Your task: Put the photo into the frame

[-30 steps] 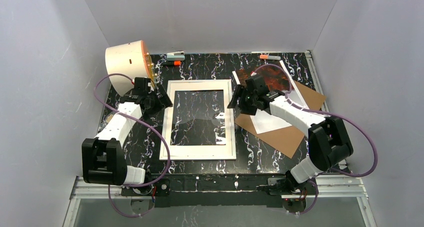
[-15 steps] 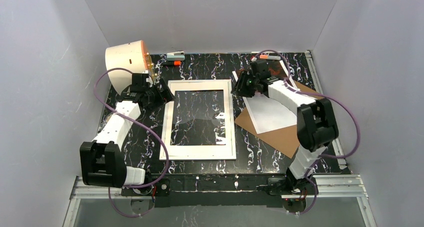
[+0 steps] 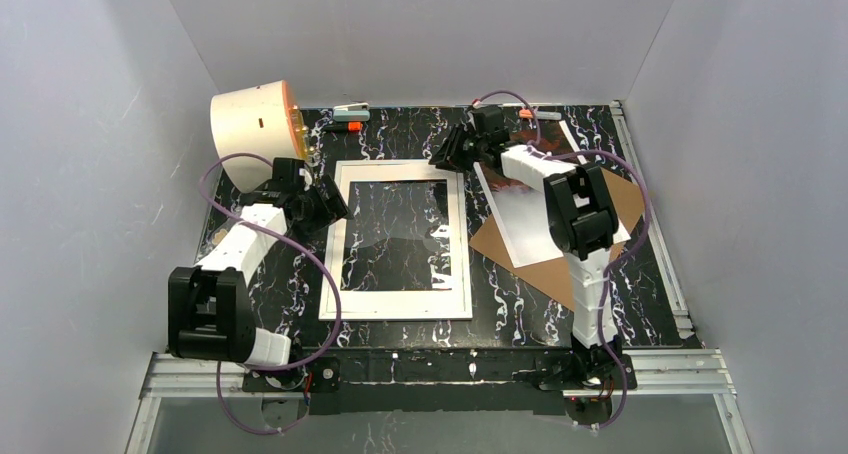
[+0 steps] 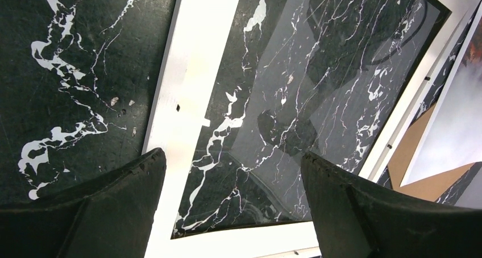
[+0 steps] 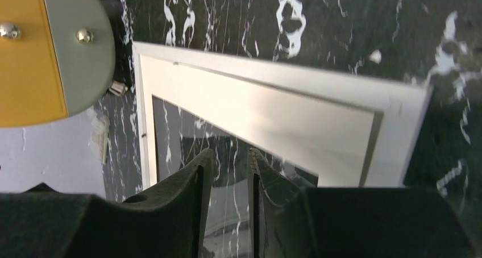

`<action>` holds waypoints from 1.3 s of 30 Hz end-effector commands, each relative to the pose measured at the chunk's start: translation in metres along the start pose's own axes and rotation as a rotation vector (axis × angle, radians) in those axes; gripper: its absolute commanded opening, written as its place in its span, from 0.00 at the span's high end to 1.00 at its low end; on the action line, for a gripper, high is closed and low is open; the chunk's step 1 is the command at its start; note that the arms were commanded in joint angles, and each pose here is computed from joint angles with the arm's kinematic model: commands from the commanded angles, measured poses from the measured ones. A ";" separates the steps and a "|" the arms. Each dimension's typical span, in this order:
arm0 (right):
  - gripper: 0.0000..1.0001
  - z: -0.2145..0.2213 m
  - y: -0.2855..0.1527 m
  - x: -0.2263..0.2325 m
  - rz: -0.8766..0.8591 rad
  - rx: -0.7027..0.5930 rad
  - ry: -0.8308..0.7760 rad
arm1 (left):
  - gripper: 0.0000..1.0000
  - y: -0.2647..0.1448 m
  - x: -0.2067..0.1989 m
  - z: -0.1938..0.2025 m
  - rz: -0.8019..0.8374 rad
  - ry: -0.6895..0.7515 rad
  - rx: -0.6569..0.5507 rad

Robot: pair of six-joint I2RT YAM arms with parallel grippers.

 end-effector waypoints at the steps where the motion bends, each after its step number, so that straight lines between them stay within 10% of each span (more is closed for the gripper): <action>1: 0.64 -0.018 0.020 0.009 -0.066 -0.040 -0.011 | 0.14 0.003 0.000 0.003 0.019 -0.007 0.026; 22: 0.64 -0.013 0.028 -0.011 0.090 0.004 -0.079 | 0.14 0.007 -0.007 -0.005 0.037 -0.019 0.028; 30: 0.57 -0.051 -0.050 0.025 0.110 -0.108 -0.144 | 0.13 -0.009 -0.036 -0.016 0.160 0.015 0.016; 39: 0.27 -0.021 -0.166 -0.073 0.602 -0.156 0.090 | 0.13 -0.011 -0.095 0.003 0.248 0.099 0.026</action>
Point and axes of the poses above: each gripper's point midway between its finger pads, its own y axis out along the fingers, its own x axis along the line the jaws close on, z = x × y, the point moved 9 cm from there along -y, back along the fingers, and after that the axes turned 4 degrees about -y, right-handed, at the moved point
